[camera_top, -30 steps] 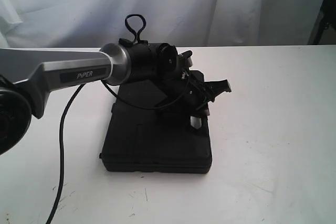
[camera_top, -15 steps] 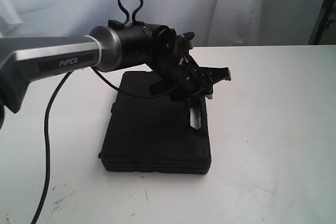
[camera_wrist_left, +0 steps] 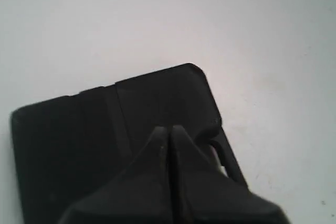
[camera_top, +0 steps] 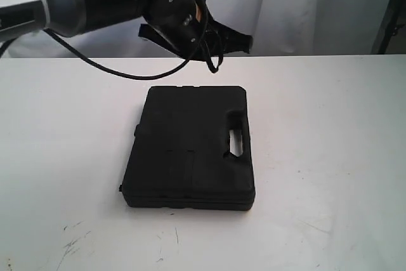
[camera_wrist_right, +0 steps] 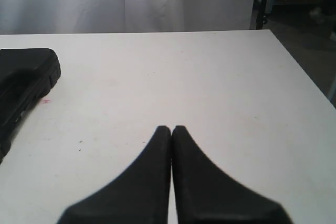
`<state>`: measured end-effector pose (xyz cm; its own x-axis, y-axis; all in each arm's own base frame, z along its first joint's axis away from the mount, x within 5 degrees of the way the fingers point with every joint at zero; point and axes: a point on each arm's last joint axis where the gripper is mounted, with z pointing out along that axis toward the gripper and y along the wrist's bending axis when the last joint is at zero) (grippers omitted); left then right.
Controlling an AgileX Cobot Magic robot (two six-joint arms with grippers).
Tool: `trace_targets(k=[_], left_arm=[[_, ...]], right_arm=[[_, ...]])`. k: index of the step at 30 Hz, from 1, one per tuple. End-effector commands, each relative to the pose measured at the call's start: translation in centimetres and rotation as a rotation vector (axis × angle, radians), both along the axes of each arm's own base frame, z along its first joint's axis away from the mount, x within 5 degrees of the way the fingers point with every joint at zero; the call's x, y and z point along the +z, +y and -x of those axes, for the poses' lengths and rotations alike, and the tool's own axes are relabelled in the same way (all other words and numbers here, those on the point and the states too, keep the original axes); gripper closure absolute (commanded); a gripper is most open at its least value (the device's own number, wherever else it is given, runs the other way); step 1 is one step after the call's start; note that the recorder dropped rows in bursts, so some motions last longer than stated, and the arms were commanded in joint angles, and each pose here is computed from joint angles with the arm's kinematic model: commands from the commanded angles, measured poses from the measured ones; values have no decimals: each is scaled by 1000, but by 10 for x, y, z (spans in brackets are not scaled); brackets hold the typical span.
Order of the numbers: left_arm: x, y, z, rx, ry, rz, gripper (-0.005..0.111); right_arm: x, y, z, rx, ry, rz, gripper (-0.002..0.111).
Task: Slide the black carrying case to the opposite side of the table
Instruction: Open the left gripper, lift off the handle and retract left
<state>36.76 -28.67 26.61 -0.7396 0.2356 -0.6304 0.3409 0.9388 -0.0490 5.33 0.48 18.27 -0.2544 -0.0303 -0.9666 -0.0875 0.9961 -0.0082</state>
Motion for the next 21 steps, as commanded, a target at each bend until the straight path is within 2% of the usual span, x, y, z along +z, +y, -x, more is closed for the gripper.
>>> trace_targets(k=[1,7,9,13,17,21], left_arm=[[30,16,10,-8,-111,-26,107],[27,41,47,-80,-177,33,107],[31,61,77,-103,-211,91,107],[41,92,114,-114,-235,100,107],[46,113,134,-91,-213,60,107],[51,116,138,-83,-214,58,107]], right_arm=[[-1,0,0,-2,-2,2,108],[-1,0,0,-2,-2,2,108],[-1,0,0,-2,-2,2,108],[-1,0,0,-2,-2,2,108],[-1,0,0,-2,-2,2,108],[-1,0,0,-2,-2,2,108]])
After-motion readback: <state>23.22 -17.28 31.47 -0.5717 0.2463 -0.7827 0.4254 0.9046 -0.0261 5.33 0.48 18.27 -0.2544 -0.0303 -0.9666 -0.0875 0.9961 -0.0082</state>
